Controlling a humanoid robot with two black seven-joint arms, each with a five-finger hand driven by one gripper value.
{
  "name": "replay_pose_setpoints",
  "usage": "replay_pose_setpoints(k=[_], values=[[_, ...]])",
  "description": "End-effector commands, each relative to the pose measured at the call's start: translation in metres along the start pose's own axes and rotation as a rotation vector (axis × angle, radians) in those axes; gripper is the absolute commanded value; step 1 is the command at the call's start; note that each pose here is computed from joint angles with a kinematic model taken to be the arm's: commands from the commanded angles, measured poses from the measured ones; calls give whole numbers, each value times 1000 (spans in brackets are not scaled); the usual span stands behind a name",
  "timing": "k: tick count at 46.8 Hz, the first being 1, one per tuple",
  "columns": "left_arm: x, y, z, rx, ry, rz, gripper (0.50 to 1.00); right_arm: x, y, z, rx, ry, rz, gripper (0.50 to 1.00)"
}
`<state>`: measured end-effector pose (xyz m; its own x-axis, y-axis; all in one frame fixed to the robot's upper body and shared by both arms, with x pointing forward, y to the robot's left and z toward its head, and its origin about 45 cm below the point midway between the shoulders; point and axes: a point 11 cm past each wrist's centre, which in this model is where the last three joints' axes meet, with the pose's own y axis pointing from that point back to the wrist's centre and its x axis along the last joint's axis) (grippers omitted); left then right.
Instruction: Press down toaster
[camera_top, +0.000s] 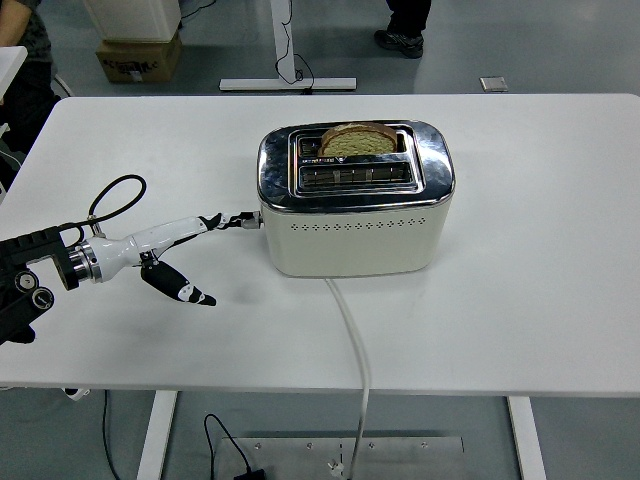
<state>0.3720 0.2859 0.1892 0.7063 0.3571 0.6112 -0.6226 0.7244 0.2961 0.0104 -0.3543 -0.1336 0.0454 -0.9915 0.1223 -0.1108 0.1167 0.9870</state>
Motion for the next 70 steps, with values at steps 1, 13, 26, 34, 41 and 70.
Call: replay_pose_setpoints(k=[1, 13, 26, 34, 41, 70], values=[[-1, 0, -2, 6, 3, 2, 1000, 0, 0, 0, 0, 0, 0, 998], [-8, 1, -6, 13, 14, -11, 1000, 0, 0, 0, 0, 0, 0, 998], [-9, 4, -12, 33, 20, -7, 1000, 0, 0, 0, 0, 0, 0, 998], [-12, 5, -16, 44, 28, -11, 1000, 0, 0, 0, 0, 0, 0, 998], [-12, 5, -18, 48, 19, -1, 1000, 0, 0, 0, 0, 0, 1, 998], [-8, 13, -22, 52, 47, 33, 1000, 0, 0, 0, 0, 0, 0, 998]])
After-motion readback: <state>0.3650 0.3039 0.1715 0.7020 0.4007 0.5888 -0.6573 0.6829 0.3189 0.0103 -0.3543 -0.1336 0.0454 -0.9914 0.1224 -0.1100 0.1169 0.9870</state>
